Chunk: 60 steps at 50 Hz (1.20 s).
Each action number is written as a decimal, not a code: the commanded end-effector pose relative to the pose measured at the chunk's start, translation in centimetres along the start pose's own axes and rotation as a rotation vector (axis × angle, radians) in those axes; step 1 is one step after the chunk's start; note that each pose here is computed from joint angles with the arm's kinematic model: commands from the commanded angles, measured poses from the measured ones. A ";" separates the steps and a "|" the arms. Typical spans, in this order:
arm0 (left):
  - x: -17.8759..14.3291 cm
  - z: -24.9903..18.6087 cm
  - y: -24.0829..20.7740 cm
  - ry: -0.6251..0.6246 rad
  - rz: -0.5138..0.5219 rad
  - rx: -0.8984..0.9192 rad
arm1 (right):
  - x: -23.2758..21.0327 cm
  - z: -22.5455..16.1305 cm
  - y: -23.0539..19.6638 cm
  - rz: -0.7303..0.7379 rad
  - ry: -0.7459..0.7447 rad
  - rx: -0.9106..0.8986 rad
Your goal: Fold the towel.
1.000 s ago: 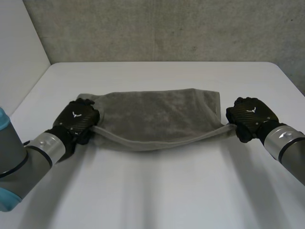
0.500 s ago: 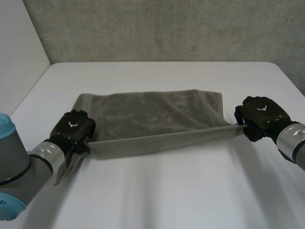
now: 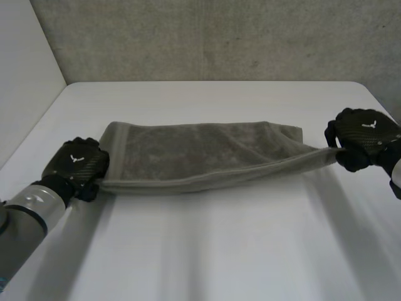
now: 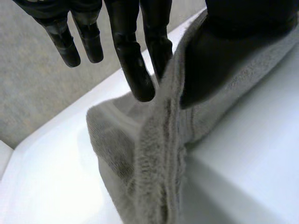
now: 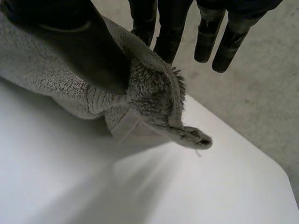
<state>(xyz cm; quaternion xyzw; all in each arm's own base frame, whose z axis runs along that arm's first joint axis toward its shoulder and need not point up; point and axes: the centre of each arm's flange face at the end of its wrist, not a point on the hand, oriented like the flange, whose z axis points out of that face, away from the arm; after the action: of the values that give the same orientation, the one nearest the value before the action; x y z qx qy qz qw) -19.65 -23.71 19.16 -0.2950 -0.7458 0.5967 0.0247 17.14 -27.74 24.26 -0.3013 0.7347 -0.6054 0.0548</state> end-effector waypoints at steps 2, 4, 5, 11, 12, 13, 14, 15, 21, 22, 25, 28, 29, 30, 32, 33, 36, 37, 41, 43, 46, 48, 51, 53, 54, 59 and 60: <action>0.4 -2.9 -2.8 0.063 -0.001 0.056 | 0.8 -1.9 -2.9 0.040 -0.006 0.075; 0.5 -3.7 -3.4 0.081 -0.002 0.061 | 1.4 -2.7 -3.8 0.042 -0.007 0.096; 0.4 -4.2 -3.9 0.089 -0.003 0.067 | 1.4 -2.7 -3.9 0.042 -0.007 0.096; -0.6 -5.1 -5.1 0.058 -0.003 0.088 | 2.1 -3.7 -5.3 0.036 -0.016 0.119; -0.6 -5.1 -5.1 0.058 -0.003 0.088 | 2.3 -3.7 -5.6 0.031 -0.017 0.125; -0.8 -5.0 -5.3 0.050 -0.002 0.091 | 2.3 -3.7 -5.6 0.031 -0.017 0.125; -0.8 -5.0 -5.3 0.050 -0.002 0.091 | 2.4 -3.8 -5.9 0.022 -0.017 0.132; -1.2 -4.9 -5.5 0.038 -0.001 0.096 | 2.5 -3.9 -6.3 0.017 -0.017 0.136; -2.6 -4.1 -6.2 0.006 0.003 0.118 | 2.9 -4.0 -7.0 -0.015 -0.014 0.137; -2.6 -4.1 -6.2 0.006 0.003 0.118 | 3.1 -3.8 -7.0 -0.028 -0.014 0.129; -3.0 -2.9 -5.9 0.022 -0.004 0.103 | 3.4 -3.0 -6.1 -0.064 -0.015 0.090; -3.0 -1.0 -4.6 0.063 -0.023 0.052 | 3.5 -1.5 -4.8 -0.095 -0.032 0.031; -2.9 0.0 -4.4 0.081 -0.025 0.040 | 3.7 -0.9 -4.1 -0.104 -0.033 -0.001; -2.9 1.1 -4.2 0.095 -0.028 0.026 | 3.7 -0.9 -4.1 -0.104 -0.033 -0.002; -2.8 2.3 -3.8 0.114 -0.030 0.012 | 3.7 -0.4 -3.6 -0.116 -0.031 -0.031; -2.8 2.3 -3.8 0.114 -0.030 0.012 | 3.6 0.2 -3.1 -0.128 -0.028 -0.054; -2.1 4.7 -3.7 0.148 -0.023 0.006 | 2.8 1.4 -2.2 -0.148 -0.046 -0.095; -2.0 6.0 -3.7 0.159 -0.017 0.010 | 2.3 2.0 -1.7 -0.157 -0.055 -0.115; -2.5 8.1 -3.7 0.150 -0.012 0.019 | 2.1 2.9 -0.7 -0.168 -0.069 -0.145; -2.8 10.0 -3.7 0.150 -0.004 0.033 | 2.0 3.3 -0.3 -0.170 -0.075 -0.157; -3.0 11.5 -3.7 0.148 0.006 0.049 | 1.7 4.3 0.6 -0.163 -0.098 -0.176; -3.0 12.3 -3.5 0.149 0.012 0.054 | 0.8 5.2 1.2 -0.163 -0.127 -0.180; -2.9 13.2 -3.6 0.153 0.017 0.072 | 0.5 5.7 1.3 -0.168 -0.129 -0.175; -2.9 13.6 -3.6 0.149 0.018 0.076 | 0.4 6.4 1.5 -0.181 -0.102 -0.160; -3.0 13.7 -3.5 0.146 0.019 0.078 | 0.4 6.5 1.5 -0.181 -0.102 -0.159; -2.8 13.3 -3.4 0.152 0.015 0.066 | 1.5 6.5 -1.2 -0.133 -0.005 -0.017; -2.8 13.3 -3.4 0.152 0.015 0.066 | 1.5 6.5 -1.2 -0.133 -0.005 -0.016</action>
<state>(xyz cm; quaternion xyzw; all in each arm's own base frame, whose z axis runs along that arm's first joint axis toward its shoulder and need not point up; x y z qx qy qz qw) -23.97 -37.41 19.34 -0.3443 -0.7163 0.6008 0.0858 19.13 -33.65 21.89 -0.3870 0.7407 -0.5490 0.0110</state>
